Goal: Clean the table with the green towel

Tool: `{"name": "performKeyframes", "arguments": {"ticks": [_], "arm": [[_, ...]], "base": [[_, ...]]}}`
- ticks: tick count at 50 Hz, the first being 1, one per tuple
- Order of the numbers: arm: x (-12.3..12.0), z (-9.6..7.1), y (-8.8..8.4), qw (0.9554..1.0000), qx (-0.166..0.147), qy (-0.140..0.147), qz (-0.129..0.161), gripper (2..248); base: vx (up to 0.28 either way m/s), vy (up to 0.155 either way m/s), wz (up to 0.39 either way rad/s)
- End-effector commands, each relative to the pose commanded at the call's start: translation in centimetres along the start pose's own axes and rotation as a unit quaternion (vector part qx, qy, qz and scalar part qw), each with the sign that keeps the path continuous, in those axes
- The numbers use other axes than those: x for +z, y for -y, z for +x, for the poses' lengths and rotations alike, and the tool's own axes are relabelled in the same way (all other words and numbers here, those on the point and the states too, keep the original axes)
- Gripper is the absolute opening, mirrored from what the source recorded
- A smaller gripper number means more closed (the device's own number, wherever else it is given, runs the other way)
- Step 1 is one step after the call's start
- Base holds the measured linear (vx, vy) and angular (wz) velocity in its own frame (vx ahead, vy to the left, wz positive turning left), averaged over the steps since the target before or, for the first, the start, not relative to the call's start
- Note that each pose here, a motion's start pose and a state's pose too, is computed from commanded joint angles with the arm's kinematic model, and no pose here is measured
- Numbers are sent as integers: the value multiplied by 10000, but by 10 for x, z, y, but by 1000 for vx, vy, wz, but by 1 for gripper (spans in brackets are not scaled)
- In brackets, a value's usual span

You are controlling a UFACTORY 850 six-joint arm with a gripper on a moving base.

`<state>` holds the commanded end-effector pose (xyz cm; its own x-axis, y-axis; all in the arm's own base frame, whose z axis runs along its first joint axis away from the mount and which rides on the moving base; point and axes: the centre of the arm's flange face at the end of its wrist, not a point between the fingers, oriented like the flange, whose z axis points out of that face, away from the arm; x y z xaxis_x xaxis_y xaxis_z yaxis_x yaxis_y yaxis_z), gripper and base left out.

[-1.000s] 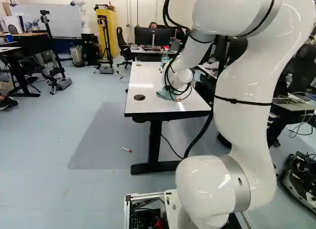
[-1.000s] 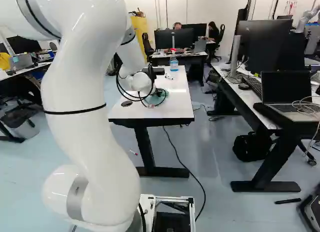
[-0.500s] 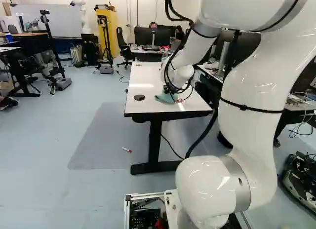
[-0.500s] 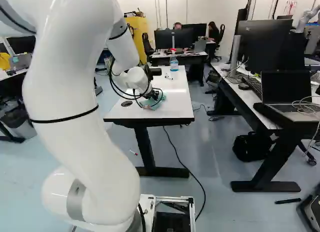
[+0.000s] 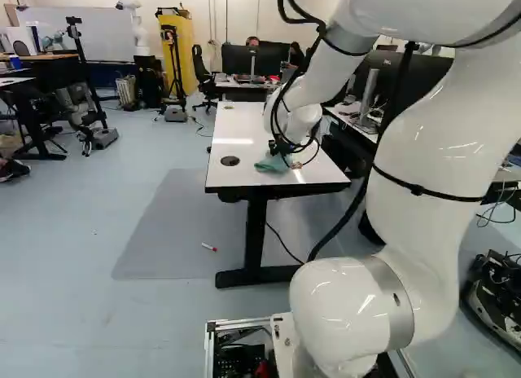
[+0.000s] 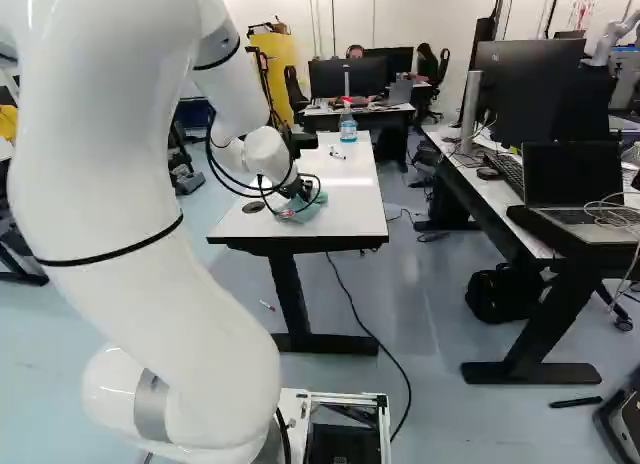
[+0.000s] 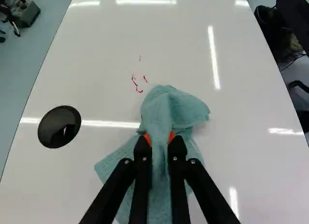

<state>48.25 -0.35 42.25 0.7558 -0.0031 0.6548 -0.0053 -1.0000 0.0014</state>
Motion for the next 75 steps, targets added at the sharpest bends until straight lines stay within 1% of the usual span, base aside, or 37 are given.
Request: {"name": "performKeyframes", "arguments": {"ticks": [4, 8, 22, 32, 51, 57, 62, 68, 75], "arm": [[2, 3, -2, 10000, 19, -10, -16, 44], [6, 8, -6, 9999, 45, -84, -39, 44], [23, 36, -15, 9980, 99, -620, -97, 44], [36, 57, -15, 9947, 94, -1023, -100, 44], [62, 91, -12, 9872, 66, -1593, -79, 44], [69, 93, -15, 9856, 40, -1686, -87, 44], [74, 91, -15, 9852, -66, -1713, -64, 44], [80, 87, -13, 9856, -264, -1667, -10, 44], [87, 83, -13, 9861, -374, -1617, 24, 44]], "base": [[0, 0, 0], [0, 0, 0], [0, 0, 0], [0, 0, 0], [0, 0, 0], [0, 0, 0], [0, 0, 0], [0, 0, 0], [0, 0, 0]]}}
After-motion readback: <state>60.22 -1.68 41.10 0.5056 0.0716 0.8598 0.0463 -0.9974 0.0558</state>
